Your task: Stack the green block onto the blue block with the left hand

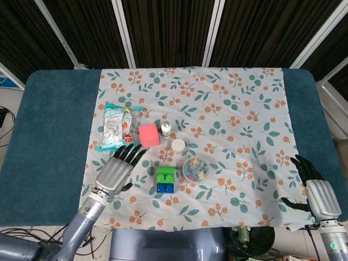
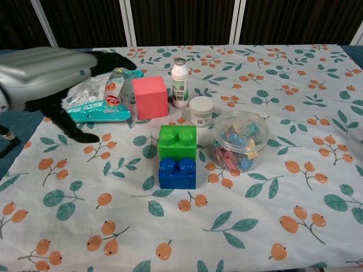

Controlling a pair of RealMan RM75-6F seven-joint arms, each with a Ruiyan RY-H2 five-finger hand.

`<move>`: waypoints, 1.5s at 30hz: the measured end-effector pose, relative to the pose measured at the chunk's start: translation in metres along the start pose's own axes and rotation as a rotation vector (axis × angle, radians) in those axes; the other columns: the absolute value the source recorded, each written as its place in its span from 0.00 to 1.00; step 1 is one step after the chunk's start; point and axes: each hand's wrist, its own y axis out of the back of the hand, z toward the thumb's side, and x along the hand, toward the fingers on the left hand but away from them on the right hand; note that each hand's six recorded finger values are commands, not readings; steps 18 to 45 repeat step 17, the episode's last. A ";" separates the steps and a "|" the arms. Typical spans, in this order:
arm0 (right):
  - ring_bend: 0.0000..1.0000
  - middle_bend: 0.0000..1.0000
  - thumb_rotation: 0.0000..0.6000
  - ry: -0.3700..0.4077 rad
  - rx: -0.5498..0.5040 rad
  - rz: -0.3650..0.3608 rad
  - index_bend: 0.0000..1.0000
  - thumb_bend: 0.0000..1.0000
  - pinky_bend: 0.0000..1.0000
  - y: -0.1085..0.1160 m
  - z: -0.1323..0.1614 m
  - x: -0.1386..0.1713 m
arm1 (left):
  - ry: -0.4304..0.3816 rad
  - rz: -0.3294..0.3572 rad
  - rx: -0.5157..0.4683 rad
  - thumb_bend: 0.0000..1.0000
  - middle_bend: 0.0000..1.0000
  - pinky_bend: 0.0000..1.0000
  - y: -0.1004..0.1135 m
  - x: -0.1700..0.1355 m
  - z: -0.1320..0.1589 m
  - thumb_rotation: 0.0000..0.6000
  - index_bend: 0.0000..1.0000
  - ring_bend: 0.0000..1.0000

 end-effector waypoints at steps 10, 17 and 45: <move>0.00 0.00 1.00 0.005 0.016 -0.007 0.00 0.12 0.20 0.000 0.001 0.001 | 0.150 0.087 -0.007 0.10 0.00 0.01 -0.025 -0.094 -0.098 1.00 0.00 0.00; 0.00 0.00 1.00 0.011 0.017 -0.011 0.00 0.12 0.20 0.000 0.001 0.001 | 0.229 0.127 -0.027 0.10 0.00 0.00 -0.031 -0.129 -0.127 1.00 0.00 0.00; 0.00 0.00 1.00 0.011 0.017 -0.011 0.00 0.12 0.20 0.000 0.001 0.001 | 0.229 0.127 -0.027 0.10 0.00 0.00 -0.031 -0.129 -0.127 1.00 0.00 0.00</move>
